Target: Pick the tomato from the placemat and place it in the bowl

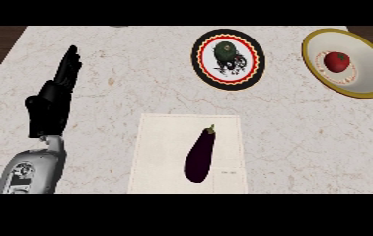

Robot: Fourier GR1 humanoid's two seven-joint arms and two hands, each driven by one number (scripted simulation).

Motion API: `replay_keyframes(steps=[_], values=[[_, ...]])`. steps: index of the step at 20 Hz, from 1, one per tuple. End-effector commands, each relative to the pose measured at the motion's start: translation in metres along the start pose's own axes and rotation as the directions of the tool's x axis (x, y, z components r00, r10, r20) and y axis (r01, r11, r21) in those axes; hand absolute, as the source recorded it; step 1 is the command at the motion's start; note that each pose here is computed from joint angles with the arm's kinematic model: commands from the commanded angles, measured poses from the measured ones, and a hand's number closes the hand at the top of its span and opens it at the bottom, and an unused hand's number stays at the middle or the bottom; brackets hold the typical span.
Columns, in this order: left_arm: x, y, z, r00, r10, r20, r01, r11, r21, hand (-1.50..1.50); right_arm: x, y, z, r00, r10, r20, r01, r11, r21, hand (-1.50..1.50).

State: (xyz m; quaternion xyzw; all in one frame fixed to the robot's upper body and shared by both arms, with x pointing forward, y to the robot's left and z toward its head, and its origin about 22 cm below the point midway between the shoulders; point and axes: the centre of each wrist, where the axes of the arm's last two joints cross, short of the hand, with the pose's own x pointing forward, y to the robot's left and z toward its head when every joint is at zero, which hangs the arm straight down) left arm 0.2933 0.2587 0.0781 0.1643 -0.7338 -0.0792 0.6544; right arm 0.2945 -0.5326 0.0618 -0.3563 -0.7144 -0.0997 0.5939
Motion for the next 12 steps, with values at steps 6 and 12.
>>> replay_keyframes(steps=[6, 12], values=[[0.001, 0.007, 0.017, 1.000, 0.005, -0.021, -0.005, 1.000, 0.012, 0.00, -0.034, -0.031, 0.035, 0.997, -0.071, 0.042, 0.066, 0.993, 0.102, -1.50], [0.000, -0.010, 0.013, 1.000, -0.004, -0.006, 0.004, 1.000, 0.011, 0.00, -0.039, -0.028, 0.041, 0.997, -0.071, 0.044, 0.064, 0.989, 0.132, -1.50]])
